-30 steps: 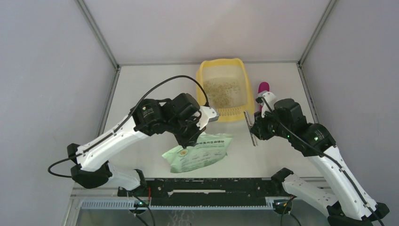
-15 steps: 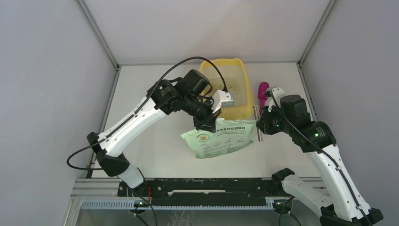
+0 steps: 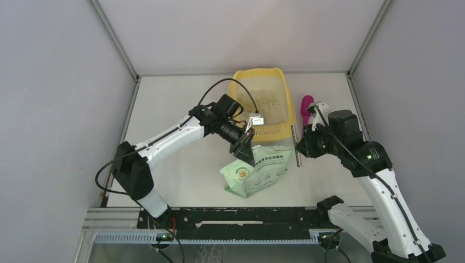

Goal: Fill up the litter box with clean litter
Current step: Pick up the cat litter bag at the center of the board.

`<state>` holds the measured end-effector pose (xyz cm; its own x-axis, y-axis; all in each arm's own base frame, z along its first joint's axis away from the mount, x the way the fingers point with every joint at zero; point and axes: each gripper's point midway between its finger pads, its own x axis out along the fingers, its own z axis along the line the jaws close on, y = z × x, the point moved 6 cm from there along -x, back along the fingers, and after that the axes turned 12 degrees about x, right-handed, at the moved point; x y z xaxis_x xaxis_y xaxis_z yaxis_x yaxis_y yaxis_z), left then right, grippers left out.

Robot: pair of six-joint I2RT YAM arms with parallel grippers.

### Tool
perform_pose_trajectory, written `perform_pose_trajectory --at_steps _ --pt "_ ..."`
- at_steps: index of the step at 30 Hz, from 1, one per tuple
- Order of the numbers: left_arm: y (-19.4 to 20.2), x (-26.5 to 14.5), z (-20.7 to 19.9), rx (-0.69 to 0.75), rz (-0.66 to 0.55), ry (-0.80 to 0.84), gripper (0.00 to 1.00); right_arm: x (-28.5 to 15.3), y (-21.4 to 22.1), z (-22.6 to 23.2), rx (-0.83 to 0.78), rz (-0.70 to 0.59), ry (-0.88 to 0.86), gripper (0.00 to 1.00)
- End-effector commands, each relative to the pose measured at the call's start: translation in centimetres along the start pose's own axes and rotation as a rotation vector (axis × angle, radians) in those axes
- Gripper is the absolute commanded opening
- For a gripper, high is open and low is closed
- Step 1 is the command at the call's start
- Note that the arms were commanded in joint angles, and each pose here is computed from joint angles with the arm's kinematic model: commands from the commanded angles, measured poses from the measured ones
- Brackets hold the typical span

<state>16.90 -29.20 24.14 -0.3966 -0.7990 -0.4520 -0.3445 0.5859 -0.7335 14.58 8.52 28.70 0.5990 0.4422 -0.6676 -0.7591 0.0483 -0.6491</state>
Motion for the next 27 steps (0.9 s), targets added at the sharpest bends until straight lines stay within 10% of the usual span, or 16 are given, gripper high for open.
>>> perform_pose_trajectory --at_steps 1,10,17,27 --pt "-1.6 0.3 -1.0 0.014 -0.050 0.062 0.14 -0.5 -0.1 1.2 -0.003 -0.009 -0.069 0.00" --pt "-1.6 -0.3 0.2 -0.208 -0.019 0.026 0.20 0.1 -0.8 0.6 0.006 -0.032 -0.034 0.00" --pt "-4.7 -5.4 0.3 -0.195 -0.073 -0.190 0.08 0.2 -2.3 -0.2 0.055 -0.115 0.004 0.00" --pt "-10.6 -7.6 5.7 -0.165 -0.208 -0.067 0.15 0.6 -3.3 -0.6 0.086 -0.137 -0.002 0.00"
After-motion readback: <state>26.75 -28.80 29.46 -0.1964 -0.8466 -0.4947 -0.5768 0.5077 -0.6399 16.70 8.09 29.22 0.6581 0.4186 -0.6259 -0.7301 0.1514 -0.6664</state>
